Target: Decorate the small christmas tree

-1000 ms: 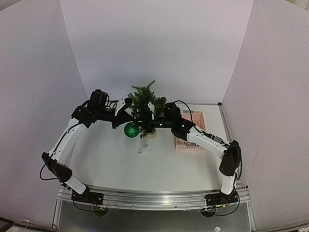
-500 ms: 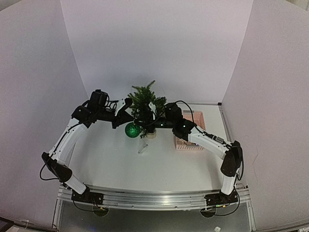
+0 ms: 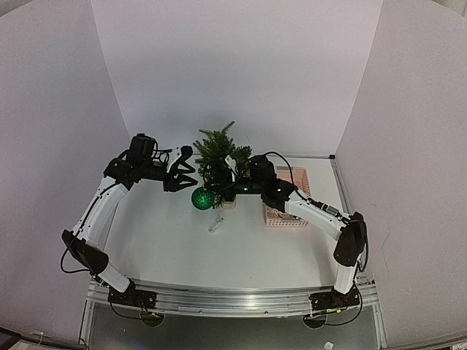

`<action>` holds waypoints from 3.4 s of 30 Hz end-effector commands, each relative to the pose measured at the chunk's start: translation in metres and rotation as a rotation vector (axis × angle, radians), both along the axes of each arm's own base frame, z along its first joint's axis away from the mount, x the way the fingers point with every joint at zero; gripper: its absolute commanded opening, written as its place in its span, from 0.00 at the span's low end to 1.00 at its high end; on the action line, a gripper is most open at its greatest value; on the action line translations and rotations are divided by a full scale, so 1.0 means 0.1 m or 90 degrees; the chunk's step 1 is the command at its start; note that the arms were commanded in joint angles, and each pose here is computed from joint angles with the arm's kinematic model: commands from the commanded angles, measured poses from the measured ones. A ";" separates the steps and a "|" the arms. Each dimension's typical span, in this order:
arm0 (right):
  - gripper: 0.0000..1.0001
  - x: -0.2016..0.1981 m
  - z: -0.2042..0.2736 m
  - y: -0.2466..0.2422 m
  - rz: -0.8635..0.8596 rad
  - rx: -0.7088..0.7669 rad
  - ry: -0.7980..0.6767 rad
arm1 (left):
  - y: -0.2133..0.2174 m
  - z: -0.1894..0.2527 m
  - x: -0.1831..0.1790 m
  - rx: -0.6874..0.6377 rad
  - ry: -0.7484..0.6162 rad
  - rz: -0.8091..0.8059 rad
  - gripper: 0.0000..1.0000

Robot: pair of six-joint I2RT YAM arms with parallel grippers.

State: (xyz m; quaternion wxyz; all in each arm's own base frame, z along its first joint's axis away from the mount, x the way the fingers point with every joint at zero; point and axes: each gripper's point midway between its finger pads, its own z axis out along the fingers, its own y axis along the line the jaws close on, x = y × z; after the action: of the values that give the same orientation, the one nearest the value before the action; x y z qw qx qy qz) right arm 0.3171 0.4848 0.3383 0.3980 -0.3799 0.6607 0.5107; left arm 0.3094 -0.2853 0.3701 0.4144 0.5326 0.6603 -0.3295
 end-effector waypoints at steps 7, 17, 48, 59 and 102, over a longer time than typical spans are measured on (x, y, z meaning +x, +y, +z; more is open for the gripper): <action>0.00 -0.13 0.22 -0.26 -0.034 -0.023 0.019 | -0.08 -0.03 -0.12 -0.066 0.009 -0.033 0.53; 0.00 -0.13 0.14 -0.39 -0.073 -0.055 0.063 | -0.05 -0.04 0.00 -0.178 -0.026 0.050 0.52; 0.00 0.15 -0.66 -0.37 -0.112 -0.149 0.136 | -0.44 -0.73 -0.08 -0.255 0.082 -0.010 0.51; 0.00 0.23 -0.58 -0.39 -0.118 -0.142 0.113 | -0.49 -0.88 0.19 -0.231 0.114 0.060 0.42; 0.00 -0.44 -0.80 -0.73 -0.094 -0.127 0.226 | -0.21 -0.77 0.03 -0.223 0.049 0.049 0.43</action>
State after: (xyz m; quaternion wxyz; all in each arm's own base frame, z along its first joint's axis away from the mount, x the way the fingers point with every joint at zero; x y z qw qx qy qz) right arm 0.2712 0.4186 0.2257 0.2310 -0.2930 0.8164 0.4408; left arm 0.3173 -0.3062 0.2809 0.4718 0.4080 0.6488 -0.4359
